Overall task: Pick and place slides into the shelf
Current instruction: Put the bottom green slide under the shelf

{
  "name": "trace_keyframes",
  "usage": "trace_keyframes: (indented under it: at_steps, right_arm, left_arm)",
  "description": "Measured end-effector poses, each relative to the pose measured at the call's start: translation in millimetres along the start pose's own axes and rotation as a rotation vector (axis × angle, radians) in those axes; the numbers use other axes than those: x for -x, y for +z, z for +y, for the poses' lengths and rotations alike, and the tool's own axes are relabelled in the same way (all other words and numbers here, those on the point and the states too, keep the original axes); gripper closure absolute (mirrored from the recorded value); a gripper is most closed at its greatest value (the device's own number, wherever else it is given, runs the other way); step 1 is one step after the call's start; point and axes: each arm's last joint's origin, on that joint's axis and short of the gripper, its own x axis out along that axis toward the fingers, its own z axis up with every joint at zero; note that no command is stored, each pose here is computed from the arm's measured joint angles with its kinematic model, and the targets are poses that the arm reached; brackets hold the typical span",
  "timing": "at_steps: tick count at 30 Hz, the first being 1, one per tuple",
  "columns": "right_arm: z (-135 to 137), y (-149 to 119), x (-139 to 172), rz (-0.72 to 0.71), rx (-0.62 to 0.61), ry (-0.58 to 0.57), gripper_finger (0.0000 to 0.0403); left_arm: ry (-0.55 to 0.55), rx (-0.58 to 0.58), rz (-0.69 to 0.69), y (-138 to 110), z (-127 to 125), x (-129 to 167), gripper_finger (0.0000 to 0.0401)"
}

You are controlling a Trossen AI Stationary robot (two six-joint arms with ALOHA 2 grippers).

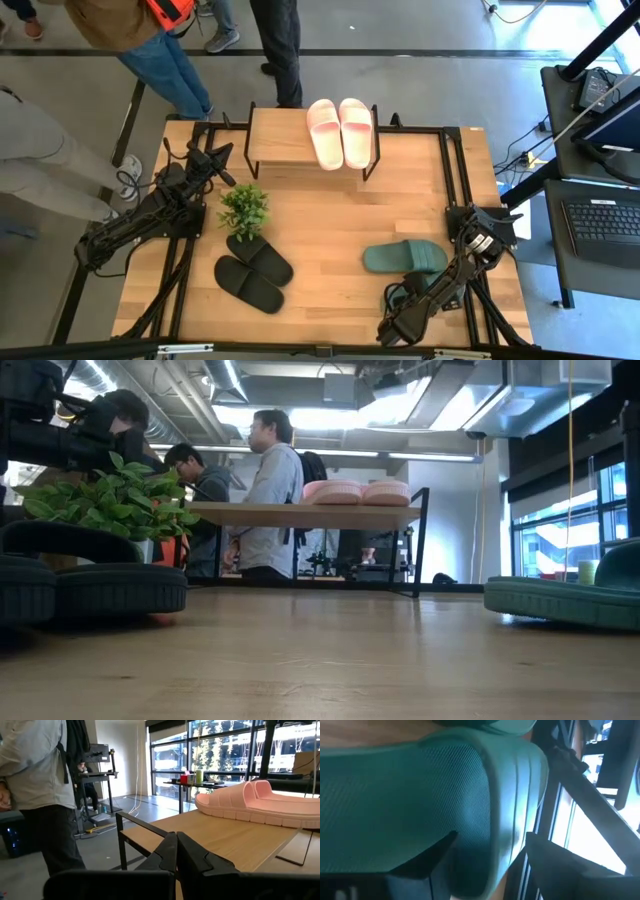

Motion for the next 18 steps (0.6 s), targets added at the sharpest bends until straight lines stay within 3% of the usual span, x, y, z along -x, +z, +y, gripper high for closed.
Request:
trace_keyframes:
  at_steps: [4, 18]
  right_arm:
    - [0.0, 0.3, -0.7, -0.001, 0.0, -0.003, 0.0213]
    - [-0.9, -1.1, -0.8, 0.048, 0.001, -0.031, 0.0386]
  left_arm:
    - [0.0, -0.001, 0.001, -0.1, 0.0, 0.0, 0.0401]
    - [0.0, -0.002, 0.0, 0.0, 0.0, 0.0, 0.0401]
